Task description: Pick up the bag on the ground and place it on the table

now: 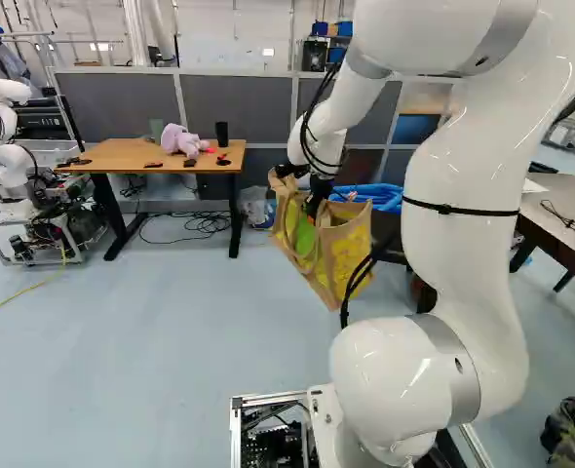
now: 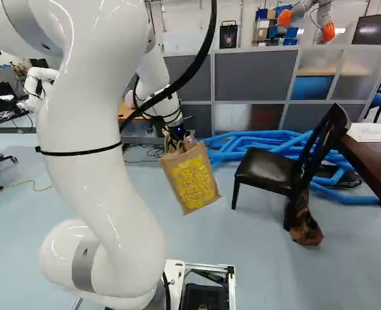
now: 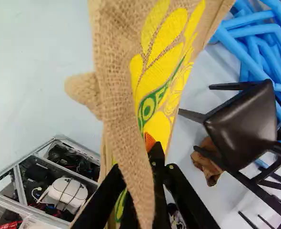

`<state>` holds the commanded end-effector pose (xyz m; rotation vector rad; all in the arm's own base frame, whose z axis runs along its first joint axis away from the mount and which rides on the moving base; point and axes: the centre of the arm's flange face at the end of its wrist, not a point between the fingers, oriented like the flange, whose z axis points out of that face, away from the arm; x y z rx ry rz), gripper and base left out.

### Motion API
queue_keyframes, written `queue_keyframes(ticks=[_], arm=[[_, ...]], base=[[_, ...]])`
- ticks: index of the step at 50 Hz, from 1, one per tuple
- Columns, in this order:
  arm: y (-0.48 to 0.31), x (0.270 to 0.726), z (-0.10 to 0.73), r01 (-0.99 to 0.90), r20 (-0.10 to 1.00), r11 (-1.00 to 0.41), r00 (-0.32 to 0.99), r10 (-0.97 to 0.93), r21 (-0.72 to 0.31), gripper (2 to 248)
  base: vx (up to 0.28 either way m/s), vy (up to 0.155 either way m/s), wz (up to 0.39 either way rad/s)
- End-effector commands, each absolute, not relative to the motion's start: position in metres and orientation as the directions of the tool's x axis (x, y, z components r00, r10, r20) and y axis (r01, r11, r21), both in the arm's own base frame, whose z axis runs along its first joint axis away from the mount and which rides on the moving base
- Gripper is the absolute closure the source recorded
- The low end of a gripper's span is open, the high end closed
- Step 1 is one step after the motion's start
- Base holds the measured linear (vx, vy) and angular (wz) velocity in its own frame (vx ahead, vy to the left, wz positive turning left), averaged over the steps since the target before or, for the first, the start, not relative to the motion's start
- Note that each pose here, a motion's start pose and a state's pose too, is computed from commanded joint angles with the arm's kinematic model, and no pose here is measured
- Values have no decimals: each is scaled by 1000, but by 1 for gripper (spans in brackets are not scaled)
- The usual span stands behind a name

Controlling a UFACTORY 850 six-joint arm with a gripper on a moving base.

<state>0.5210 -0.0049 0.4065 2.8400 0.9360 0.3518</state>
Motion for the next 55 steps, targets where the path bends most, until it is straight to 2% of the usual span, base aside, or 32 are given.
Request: queue_keyframes(ticks=[55], arm=[[16, 494, 480, 596, 163, -777, 762, 627, 202, 229]], base=[[0, 0, 0]])
